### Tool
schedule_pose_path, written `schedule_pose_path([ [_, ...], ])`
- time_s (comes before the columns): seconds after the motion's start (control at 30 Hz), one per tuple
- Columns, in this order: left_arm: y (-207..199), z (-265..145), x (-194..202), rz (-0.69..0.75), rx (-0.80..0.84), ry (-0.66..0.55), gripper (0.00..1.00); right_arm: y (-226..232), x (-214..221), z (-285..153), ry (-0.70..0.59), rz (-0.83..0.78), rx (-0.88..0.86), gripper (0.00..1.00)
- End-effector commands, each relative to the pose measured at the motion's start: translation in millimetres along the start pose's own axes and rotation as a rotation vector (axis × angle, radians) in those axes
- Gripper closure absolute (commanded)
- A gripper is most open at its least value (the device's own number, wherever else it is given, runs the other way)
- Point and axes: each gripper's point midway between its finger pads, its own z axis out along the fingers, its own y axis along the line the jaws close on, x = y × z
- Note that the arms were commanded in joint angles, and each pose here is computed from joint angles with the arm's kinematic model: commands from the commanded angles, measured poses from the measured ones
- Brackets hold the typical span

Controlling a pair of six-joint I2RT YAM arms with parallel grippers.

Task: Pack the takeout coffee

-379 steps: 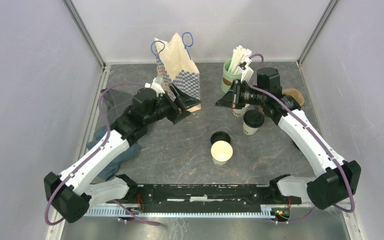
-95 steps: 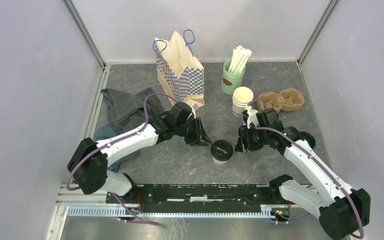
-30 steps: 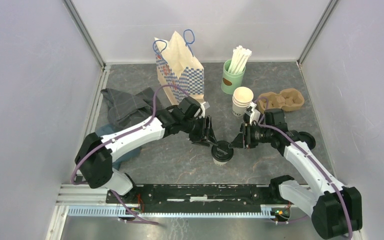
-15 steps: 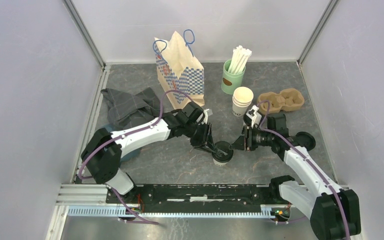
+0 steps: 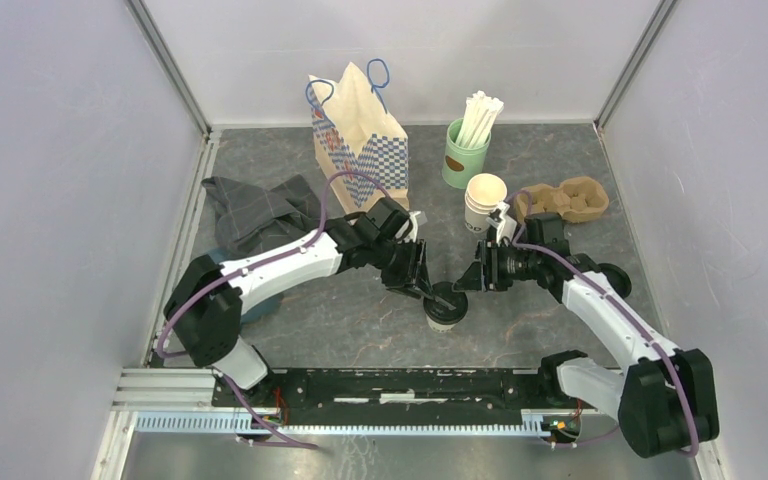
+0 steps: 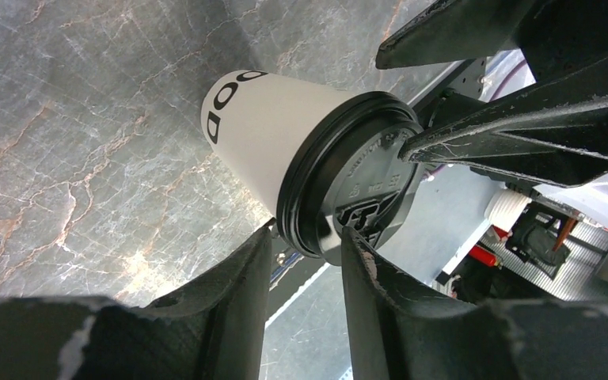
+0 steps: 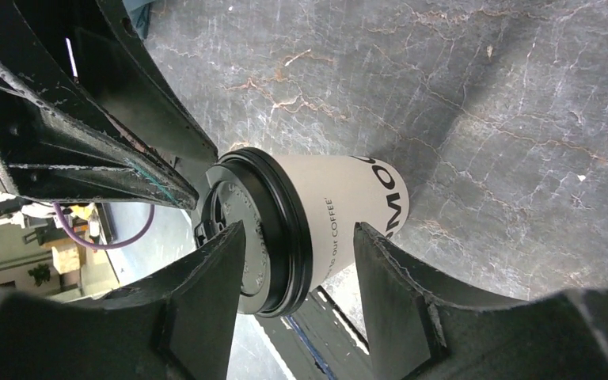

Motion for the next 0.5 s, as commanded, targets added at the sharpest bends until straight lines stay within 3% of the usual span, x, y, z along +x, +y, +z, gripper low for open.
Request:
schedule_pose_path([
  [0.0, 11.3, 9.5, 4.2, 0.047, -0.026, 0.027, 0.57, 5.4, -13.0, 3.8, -0.02, -0.041, -0.025, 0.41],
  [0.23, 30.2, 17.6, 12.9, 0.051, -0.073, 0.051, 0.63, -19.3, 4.3, 12.5, -0.015, 0.041, 0.048, 0.59],
  [0.37, 36.2, 17.8, 17.2, 0.048, -0.087, 0.054, 0.64, -41.2, 24.6, 9.4, -0.003, 0.085, 0.157, 0.6],
  [0.47, 26.4, 11.8, 10.5, 0.065, -0.067, 0.031, 0.64, -23.4, 10.3, 4.7, -0.013, 0.048, 0.11, 0.56],
])
